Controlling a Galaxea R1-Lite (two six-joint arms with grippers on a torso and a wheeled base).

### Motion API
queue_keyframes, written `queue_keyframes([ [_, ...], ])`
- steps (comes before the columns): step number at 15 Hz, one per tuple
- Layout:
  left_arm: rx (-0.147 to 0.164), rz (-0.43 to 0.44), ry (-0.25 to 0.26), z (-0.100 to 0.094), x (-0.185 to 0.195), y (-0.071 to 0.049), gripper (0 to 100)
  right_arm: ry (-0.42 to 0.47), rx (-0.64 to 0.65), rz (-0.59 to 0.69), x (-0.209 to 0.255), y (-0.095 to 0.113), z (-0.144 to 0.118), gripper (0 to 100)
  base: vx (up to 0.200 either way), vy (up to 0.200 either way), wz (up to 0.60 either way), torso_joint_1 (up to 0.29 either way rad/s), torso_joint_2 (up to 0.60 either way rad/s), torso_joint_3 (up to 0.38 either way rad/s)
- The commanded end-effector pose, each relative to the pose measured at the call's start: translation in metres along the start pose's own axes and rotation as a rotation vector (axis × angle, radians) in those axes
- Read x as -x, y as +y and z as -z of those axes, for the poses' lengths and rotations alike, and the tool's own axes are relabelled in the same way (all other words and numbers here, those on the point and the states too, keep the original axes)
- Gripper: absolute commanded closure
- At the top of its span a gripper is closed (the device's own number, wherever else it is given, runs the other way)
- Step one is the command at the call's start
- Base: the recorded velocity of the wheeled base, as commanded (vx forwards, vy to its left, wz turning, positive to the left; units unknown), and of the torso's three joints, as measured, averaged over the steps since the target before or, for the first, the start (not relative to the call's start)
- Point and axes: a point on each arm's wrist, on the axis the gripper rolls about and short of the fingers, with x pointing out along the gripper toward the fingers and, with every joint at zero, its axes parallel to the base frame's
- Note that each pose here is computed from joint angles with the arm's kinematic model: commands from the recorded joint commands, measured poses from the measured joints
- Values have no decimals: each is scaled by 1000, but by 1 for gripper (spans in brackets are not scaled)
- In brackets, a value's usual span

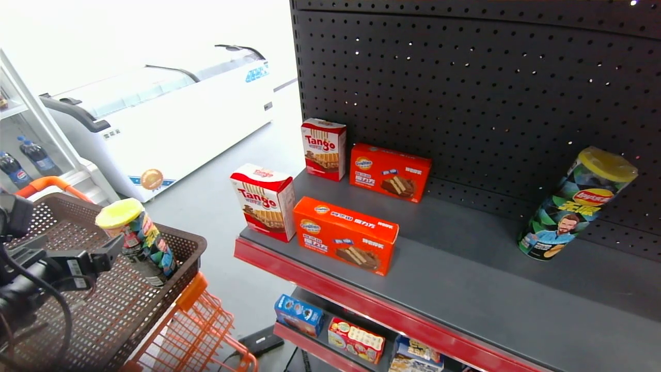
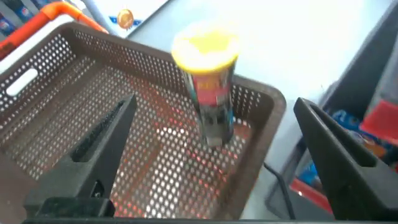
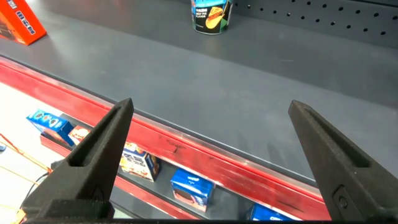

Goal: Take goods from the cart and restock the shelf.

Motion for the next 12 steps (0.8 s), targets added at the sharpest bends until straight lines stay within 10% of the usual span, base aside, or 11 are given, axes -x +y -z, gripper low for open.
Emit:
queue_keyframes([
  [1, -13, -28, 52, 20, -38, -2, 0, 1, 0, 0, 0, 0, 0, 0, 0, 0, 0, 0, 0, 0],
  [12, 45, -35, 73, 55, -111, -5, 0, 1, 0, 0, 0, 0, 0, 0, 0, 0, 0, 0, 0, 0],
])
